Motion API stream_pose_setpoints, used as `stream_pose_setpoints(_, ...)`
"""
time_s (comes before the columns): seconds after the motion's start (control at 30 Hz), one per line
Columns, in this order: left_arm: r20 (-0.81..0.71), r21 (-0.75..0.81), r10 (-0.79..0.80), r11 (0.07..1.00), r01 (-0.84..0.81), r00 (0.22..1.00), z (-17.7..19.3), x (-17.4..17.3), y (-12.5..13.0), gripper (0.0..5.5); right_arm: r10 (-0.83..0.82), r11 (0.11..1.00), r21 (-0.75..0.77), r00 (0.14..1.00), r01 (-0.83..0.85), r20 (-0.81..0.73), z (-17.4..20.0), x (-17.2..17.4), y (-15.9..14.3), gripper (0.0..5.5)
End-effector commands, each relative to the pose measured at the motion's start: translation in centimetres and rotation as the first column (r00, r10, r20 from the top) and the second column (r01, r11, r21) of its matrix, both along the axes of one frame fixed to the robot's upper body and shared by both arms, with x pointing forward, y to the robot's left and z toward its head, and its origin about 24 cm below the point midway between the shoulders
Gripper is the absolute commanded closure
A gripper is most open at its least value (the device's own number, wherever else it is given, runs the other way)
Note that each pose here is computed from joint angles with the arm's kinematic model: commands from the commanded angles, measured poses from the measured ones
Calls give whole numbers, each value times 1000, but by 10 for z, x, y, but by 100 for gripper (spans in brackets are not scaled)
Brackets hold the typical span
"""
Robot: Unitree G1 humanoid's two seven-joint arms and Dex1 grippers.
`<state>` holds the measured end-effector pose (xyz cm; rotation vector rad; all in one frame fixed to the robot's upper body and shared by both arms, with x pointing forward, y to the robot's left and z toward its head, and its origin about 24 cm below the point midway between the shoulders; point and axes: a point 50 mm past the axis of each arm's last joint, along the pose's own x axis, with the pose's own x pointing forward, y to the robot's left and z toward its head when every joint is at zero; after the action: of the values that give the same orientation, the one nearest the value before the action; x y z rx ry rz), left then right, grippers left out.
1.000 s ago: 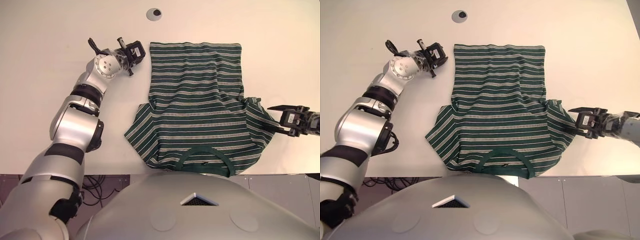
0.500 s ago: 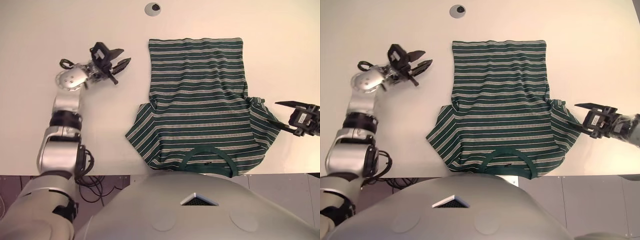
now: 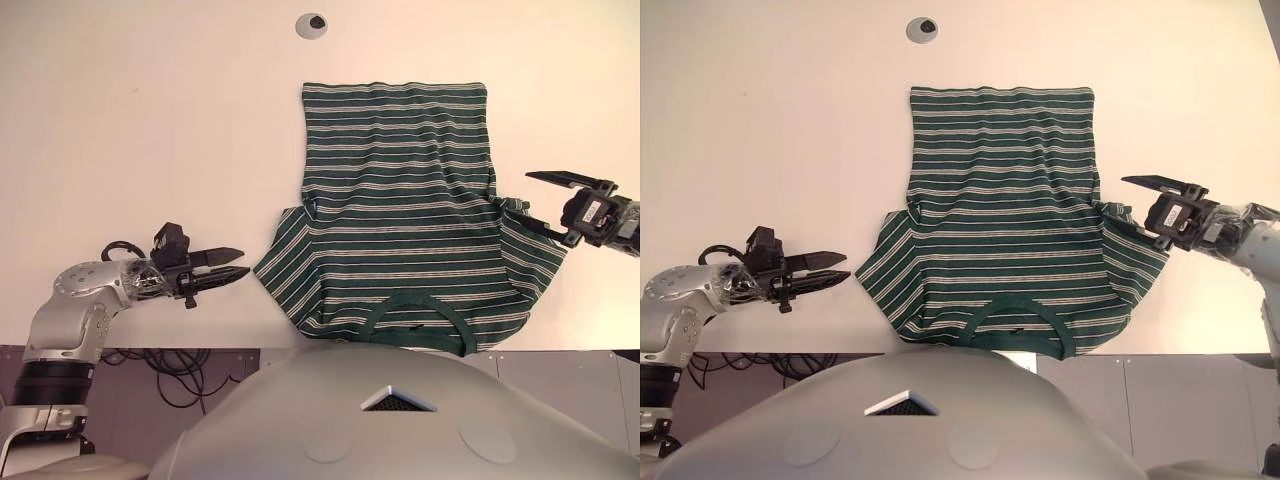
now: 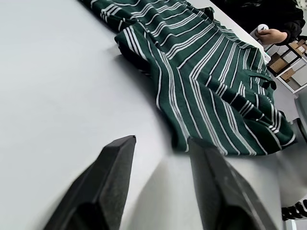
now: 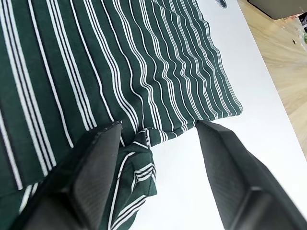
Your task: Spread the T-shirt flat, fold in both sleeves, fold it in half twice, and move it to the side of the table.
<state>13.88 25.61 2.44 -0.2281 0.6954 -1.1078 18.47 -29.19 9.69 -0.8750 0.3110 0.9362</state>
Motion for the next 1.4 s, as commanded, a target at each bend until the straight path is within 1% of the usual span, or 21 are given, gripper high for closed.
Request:
stream_pose_setpoints(0.03, -49, -1, -31, 1000, 31, 998, -2, -6, -19, 322, 10, 1000, 21, 1000, -10, 0, -4, -1, 7, 266)
stream_pose_setpoints(0.13, -76, -29, -67, 997, 65, 995, 3, -11, -25, 322, 8, 1000, 21, 1000, -8, -1, -5, -2, 6, 266)
stream_pose_setpoints(0.33, -82, -27, -59, 998, 57, 995, 2, -8, -28, 322, 3, 1000, 17, 1000, -3, -2, -6, -3, 5, 266)
stream_pose_setpoints(0.5, -73, 19, -55, 998, 57, 996, -8, -8, -28, 407, 3, 1000, 16, 1000, -3, -5, -8, -4, 5, 266)
stream_pose_setpoints(0.6, -71, 28, -57, 998, 59, 996, -13, -8, -26, 451, 4, 1000, 17, 1000, -4, -6, -8, -4, 6, 266)
stream_pose_setpoints(0.67, -71, 27, -68, 997, 70, 995, -14, -10, -25, 495, 6, 1000, 15, 1000, -6, -8, -8, -5, 6, 266)
stream_pose_setpoints(0.7, -72, 25, -76, 997, 78, 994, -15, -11, -25, 507, 7, 1000, 15, 1000, -7, -7, -8, -5, 6, 266)
stream_pose_setpoints(0.73, -73, 24, -83, 996, 85, 994, -16, -12, -24, 528, 7, 1000, 16, 1000, -7, -6, -8, -5, 6, 266)
stream_pose_setpoints(0.8, -68, 14, -86, 996, 87, 994, -13, -11, -17, 549, 8, 1000, 16, 1000, -8, -3, -8, -5, 6, 266)
stream_pose_setpoints(1.0, -20, -34, -52, 998, 51, 998, 8, 2, 17, 549, 9, 999, 38, 1000, -10, 11, -7, -5, 9, 266)
stream_pose_setpoints(1.17, 14, -72, -83, 994, 84, 996, 10, 1, 25, 549, 25, 997, 66, 999, -27, 33, -3, -4, 13, 266)
stream_pose_setpoints(1.23, 38, -103, -88, 990, 91, 995, 11, 4, 24, 549, 28, 997, 71, 999, -31, 36, -2, -4, 13, 266)
stream_pose_setpoints(1.3, 67, -145, -114, 982, 122, 991, 14, 7, 17, 549, 25, 997, 75, 999, -28, 37, -2, -4, 12, 266)
stream_pose_setpoints(1.37, 104, -204, -141, 966, 160, 985, 17, 11, 2, 549, 18, 997, 79, 999, -21, 38, -2, -5, 11, 266)
stream_pose_setpoints(1.4, 126, -241, -152, 954, 178, 980, 19, 14, -10, 549, 16, 996, 82, 999, -19, 38, -3, -6, 11, 266)
